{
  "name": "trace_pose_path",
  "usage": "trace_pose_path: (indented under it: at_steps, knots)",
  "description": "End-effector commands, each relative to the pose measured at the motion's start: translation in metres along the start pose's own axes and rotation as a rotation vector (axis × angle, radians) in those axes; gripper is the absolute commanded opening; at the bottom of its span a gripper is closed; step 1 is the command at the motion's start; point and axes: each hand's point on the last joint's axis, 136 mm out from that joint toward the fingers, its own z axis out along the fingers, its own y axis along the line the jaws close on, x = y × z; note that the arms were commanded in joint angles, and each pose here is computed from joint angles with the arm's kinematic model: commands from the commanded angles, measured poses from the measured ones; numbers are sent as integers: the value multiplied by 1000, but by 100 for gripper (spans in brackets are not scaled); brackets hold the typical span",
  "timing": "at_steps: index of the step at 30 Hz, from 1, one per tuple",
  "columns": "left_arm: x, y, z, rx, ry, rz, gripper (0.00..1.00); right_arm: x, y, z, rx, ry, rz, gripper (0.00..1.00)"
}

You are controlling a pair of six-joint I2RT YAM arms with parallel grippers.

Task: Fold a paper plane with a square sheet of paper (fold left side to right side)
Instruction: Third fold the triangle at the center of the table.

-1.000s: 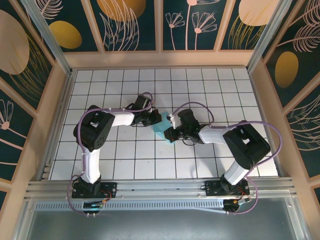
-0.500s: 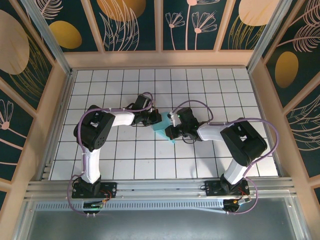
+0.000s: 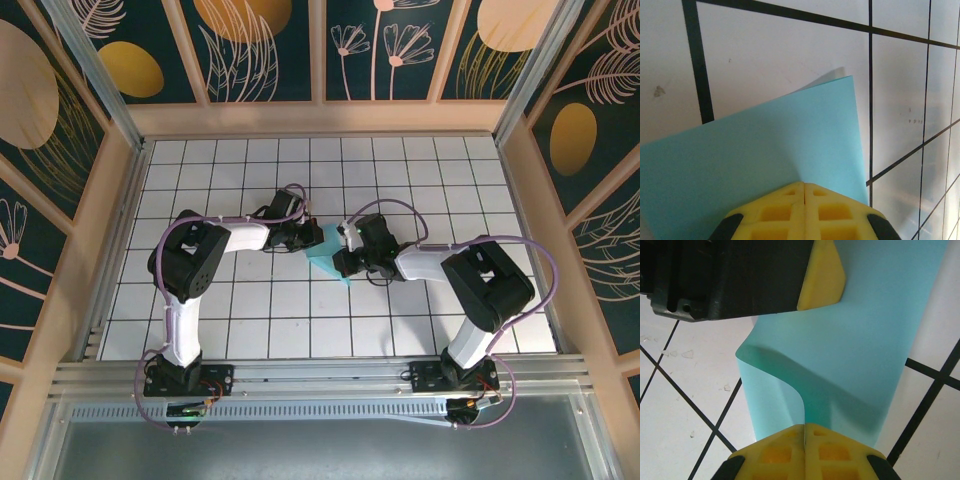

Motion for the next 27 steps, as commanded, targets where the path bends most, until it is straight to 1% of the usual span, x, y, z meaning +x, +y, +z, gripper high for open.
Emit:
trace_pose_path:
  at_steps: [1, 17, 27]
  knots:
    - [19, 32, 13, -104, 55, -23, 0, -8, -7, 2, 27, -14, 21, 0]
    - [20, 34, 13, -111, 55, -24, 0, -8, -13, 6, 51, -4, 23, 0]
    - [20, 35, 13, -113, 53, -23, 0, -12, -14, 4, 63, -18, 19, 0]
